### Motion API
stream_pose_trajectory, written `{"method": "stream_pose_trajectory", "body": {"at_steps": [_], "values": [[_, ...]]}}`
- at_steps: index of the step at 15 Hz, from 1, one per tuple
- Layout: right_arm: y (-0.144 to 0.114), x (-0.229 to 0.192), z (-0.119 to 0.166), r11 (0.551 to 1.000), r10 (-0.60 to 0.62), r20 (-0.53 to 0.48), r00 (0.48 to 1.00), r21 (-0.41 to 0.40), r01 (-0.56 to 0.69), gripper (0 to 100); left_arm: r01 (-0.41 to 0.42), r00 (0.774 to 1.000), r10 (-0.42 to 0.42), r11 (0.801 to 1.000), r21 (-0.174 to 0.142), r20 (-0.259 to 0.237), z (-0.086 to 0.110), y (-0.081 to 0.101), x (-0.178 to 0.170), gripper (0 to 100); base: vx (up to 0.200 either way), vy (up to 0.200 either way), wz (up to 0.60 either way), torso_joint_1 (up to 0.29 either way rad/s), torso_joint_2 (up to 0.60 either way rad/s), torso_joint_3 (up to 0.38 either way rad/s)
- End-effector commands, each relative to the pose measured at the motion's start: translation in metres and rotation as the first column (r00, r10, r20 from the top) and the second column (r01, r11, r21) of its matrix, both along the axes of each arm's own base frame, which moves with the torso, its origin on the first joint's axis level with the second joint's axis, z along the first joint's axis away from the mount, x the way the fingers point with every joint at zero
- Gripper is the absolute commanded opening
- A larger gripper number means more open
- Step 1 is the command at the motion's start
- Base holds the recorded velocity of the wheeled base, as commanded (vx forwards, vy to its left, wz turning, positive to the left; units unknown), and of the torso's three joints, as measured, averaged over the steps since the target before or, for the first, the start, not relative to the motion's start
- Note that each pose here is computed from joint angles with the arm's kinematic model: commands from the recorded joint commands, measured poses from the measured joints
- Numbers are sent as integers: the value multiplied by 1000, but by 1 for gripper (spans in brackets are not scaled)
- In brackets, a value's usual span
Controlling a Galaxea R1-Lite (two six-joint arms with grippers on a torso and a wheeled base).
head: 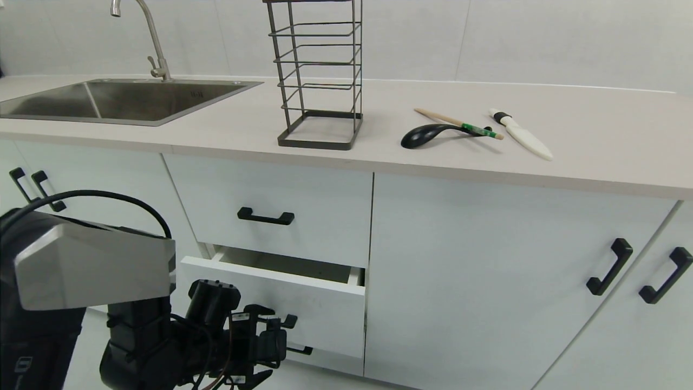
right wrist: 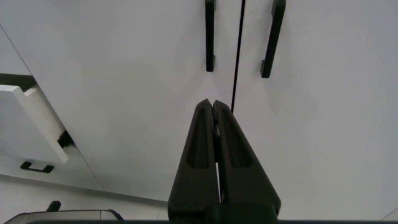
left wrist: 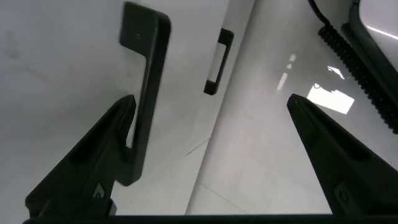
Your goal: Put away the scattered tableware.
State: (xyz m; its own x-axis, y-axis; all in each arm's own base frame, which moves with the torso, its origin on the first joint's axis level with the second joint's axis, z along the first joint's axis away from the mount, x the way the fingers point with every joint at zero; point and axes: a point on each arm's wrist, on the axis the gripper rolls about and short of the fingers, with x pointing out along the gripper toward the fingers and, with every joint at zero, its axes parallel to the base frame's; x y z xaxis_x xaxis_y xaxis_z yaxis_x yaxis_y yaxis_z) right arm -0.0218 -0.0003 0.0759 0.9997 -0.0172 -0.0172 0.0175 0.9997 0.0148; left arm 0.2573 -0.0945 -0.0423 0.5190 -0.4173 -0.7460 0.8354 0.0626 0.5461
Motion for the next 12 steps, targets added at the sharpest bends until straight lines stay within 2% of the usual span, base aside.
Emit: {"method": "stream_pose_trajectory", "body": {"at_steps": [1, 3, 6, 7, 8, 9, 12], "values": [[0, 0, 0, 1000, 0, -1, 1000, 0, 0, 0, 62, 990, -54, 996, -57, 129, 53, -5, -25, 100, 0, 0, 0, 0, 0, 0], [0, 0, 0, 1000, 0, -3, 1000, 0, 0, 0, 62, 983, -44, 993, -98, 176, 81, 3, -54, 100, 0, 0, 0, 0, 0, 0], [0, 0, 0, 1000, 0, -3, 1000, 0, 0, 0, 65, 974, -35, 990, -129, 224, 101, 15, -85, 100, 0, 0, 0, 0, 0, 0], [0, 0, 0, 1000, 0, -1, 1000, 0, 0, 0, 57, 972, -21, 987, -148, 235, 105, 15, -87, 100, 0, 0, 0, 0, 0, 0], [0, 0, 0, 1000, 0, -1, 1000, 0, 0, 0, 54, 972, -18, 987, -152, 234, 105, 16, -87, 100, 0, 0, 0, 0, 0, 0], [0, 0, 0, 1000, 0, -3, 1000, 0, 0, 0, 41, 970, 5, 982, -184, 243, 108, 13, -82, 100, 0, 0, 0, 0, 0, 0], [0, 0, 0, 1000, 0, -1, 1000, 0, 0, 0, 42, 967, 9, 981, -192, 256, 107, 3, -59, 100, 0, 0, 0, 0, 0, 0]]}}
